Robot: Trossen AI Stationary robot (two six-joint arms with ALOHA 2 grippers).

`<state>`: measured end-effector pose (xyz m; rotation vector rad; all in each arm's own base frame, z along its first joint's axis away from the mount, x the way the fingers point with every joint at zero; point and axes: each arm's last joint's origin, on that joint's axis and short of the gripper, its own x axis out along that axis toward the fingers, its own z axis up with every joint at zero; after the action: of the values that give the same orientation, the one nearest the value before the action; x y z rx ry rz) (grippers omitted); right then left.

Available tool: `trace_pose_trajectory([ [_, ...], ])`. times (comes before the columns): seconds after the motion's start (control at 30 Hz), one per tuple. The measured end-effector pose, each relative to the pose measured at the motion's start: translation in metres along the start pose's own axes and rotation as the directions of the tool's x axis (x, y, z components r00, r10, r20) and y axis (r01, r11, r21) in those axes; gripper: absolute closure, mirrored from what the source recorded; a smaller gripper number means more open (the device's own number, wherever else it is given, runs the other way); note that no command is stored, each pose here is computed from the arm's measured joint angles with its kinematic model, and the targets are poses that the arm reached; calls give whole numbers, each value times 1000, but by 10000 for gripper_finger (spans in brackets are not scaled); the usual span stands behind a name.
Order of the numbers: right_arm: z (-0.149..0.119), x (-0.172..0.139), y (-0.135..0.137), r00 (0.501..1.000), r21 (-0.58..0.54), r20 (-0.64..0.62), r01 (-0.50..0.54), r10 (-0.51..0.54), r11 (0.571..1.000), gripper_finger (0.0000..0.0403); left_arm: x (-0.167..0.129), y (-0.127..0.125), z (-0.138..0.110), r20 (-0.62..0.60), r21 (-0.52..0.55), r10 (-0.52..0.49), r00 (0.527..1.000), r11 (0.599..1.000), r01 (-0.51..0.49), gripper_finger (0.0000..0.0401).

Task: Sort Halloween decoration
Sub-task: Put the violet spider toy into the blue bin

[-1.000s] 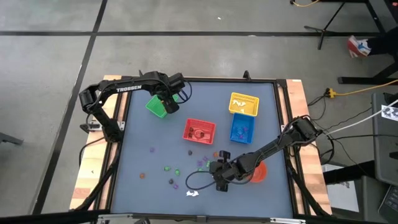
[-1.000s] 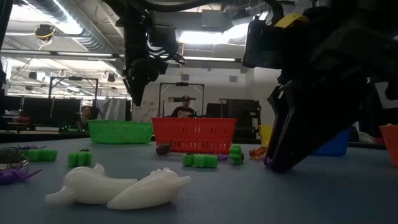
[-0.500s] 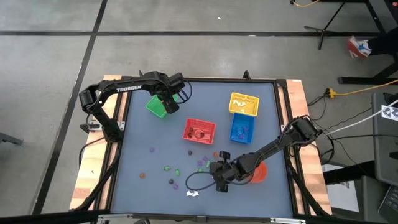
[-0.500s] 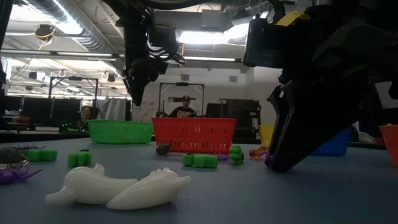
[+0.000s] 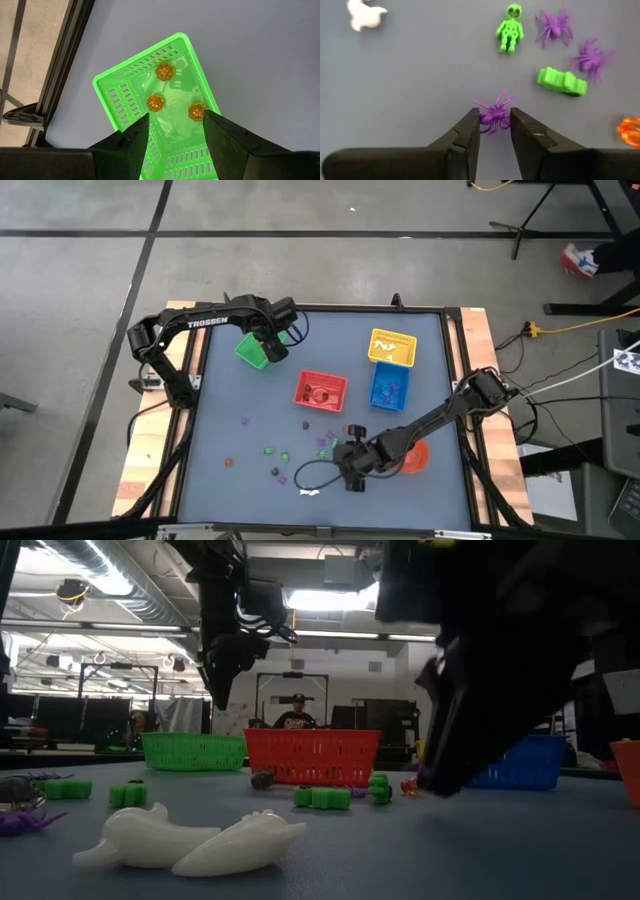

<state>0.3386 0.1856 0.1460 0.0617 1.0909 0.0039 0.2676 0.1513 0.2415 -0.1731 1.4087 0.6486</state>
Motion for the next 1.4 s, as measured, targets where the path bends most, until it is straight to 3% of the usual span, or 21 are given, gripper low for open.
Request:
trace_pose_trajectory([
  [0.27,20,-29,3,992,-35,-91,80,-83,996,302,0,0,0,3,-1,0,1000,1000,0,230],
  [0.43,33,-51,5,984,-129,-116,117,-132,985,302,0,0,0,2,-1,0,1000,1000,0,230],
  [0.67,45,-102,-2,985,-221,-84,130,-152,966,302,0,0,0,3,-2,0,1000,1000,0,230],
  [0.9,36,-173,-36,950,-223,-25,298,-311,928,302,0,0,1,9,-4,0,1000,1000,0,230],
  [1.1,30,-221,-77,912,-161,48,409,-407,898,302,0,0,2,19,-7,-1,1000,1000,1,230],
  [1.4,-4,-240,-133,891,-93,68,453,-449,886,302,0,0,2,23,-8,0,1000,1000,1,230],
])
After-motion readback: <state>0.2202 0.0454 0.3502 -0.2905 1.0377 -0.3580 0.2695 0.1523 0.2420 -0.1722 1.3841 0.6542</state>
